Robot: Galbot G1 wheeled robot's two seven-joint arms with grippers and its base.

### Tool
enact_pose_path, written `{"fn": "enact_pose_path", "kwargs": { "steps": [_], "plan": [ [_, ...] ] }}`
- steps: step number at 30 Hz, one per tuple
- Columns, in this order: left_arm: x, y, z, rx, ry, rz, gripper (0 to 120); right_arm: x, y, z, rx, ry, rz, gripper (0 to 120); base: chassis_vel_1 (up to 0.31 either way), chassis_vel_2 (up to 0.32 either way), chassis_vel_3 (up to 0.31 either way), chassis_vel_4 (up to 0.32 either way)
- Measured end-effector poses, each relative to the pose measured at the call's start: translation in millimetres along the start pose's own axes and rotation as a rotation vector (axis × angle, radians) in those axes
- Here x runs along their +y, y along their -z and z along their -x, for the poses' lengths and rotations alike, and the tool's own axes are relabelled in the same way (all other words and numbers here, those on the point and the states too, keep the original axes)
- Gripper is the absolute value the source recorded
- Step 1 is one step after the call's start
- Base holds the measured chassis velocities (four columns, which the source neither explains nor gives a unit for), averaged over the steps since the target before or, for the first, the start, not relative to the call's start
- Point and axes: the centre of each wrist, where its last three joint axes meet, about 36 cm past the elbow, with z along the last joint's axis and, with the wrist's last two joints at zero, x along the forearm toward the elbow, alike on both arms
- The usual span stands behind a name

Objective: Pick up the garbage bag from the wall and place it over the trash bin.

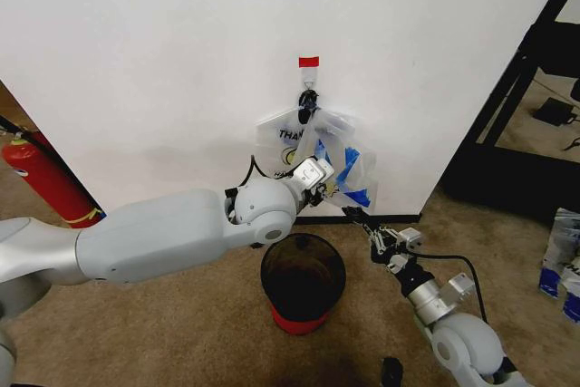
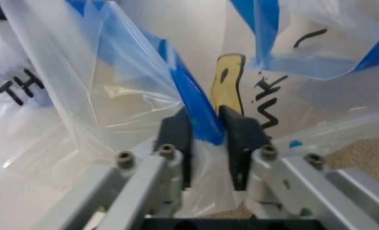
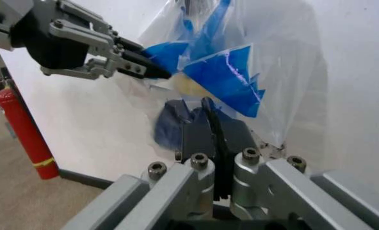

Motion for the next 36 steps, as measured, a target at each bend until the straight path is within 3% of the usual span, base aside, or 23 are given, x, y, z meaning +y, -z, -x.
{"fn": "enact_pose_path", "kwargs": {
  "steps": [4,10,18,25,32,36],
  "plan": [
    [2.2,1.1,-5.1,-0.016,0.018,-0.028,0,-0.4,-0.1,0.6,-0.002,-0.005,0.002,0,0.000,0.000,0.000,0.000],
    [6.9,3.1,-18.3,-0.065,0.050,-0.082,0,1.1,3.0,-0.2,-0.008,-0.018,0.012,0,0.000,0.000,0.000,0.000],
    [5.8,-6.0,-42.2,-0.158,0.087,-0.160,0,11.7,32.9,-14.1,-0.009,-0.018,0.033,28,0.000,0.000,0.000,0.000],
    [-5.8,-18.0,-41.5,-0.184,0.084,-0.166,0,18.3,69.4,-27.5,0.004,-0.016,0.100,53,0.000,0.000,0.000,0.000],
    [-35.3,-11.6,-23.1,-0.220,0.011,-0.113,0,0.2,100.4,-14.3,0.030,-0.139,0.247,80,0.000,0.000,0.000,0.000],
    [-38.0,-16.9,-21.4,-0.214,0.012,-0.102,0,-16.3,99.4,14.4,0.054,-0.177,0.295,94,0.000,0.000,0.000,0.000]
  ]
}}
